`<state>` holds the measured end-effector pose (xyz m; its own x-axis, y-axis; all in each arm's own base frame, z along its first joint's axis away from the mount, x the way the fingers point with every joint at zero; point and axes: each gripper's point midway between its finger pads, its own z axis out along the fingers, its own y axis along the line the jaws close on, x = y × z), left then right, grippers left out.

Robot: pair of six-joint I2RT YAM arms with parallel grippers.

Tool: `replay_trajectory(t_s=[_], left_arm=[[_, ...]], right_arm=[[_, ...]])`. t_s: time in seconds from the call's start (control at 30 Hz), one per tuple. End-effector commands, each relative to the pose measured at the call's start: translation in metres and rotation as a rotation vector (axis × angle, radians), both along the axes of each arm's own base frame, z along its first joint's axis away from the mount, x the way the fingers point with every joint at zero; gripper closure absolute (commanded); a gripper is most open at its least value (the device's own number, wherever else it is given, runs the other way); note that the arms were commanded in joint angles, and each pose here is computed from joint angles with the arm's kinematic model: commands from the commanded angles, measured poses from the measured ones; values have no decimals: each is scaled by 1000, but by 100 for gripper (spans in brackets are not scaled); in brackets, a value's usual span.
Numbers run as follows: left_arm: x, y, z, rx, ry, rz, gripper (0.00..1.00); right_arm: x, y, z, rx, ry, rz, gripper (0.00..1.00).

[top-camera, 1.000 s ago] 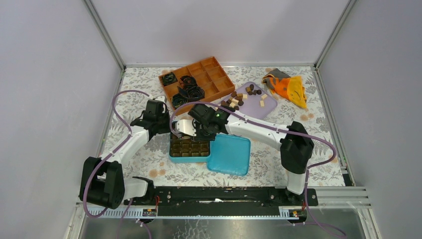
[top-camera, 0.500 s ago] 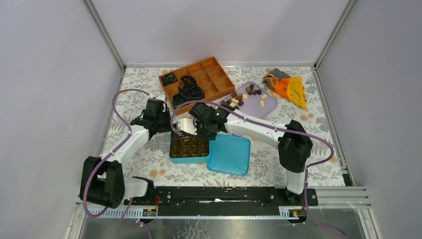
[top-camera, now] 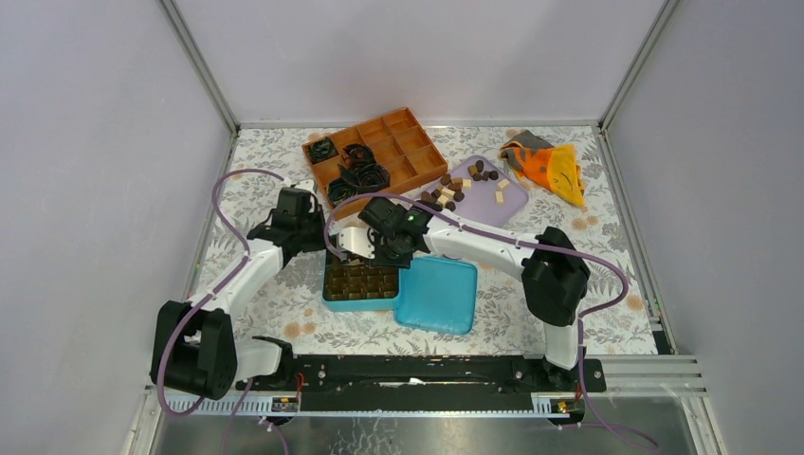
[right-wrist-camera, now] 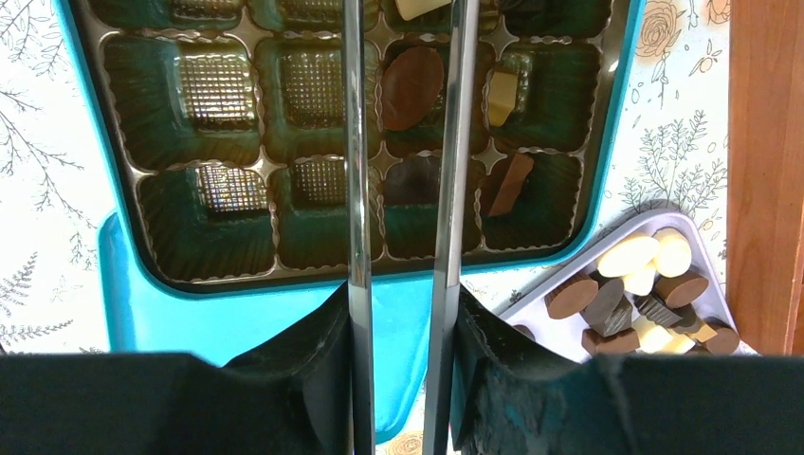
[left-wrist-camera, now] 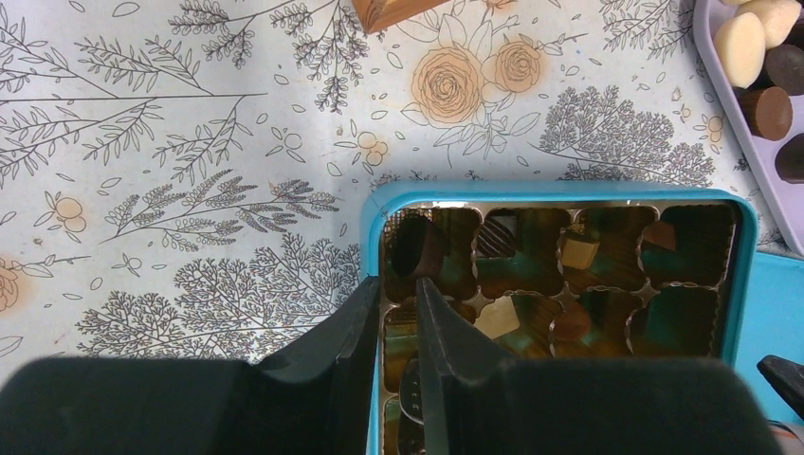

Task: Pack the chocolate
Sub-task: Place the packing box at the center of the board, then place the fake chocolate in the packing box.

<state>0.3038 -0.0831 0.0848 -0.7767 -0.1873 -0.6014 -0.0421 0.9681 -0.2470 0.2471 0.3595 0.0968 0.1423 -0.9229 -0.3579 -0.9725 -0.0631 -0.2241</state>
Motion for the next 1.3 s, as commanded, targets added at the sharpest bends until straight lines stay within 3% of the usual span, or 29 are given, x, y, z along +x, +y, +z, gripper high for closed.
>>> replay_trajectory(t_s=[0.0,1.27], left_arm=[[12,3,21,-1,-71,22,73],[16,11,54,9,-204,53,71]], right_arm=[[9,13,16,62,-8,-17,69],[9,15,22,89,39,-32,55]])
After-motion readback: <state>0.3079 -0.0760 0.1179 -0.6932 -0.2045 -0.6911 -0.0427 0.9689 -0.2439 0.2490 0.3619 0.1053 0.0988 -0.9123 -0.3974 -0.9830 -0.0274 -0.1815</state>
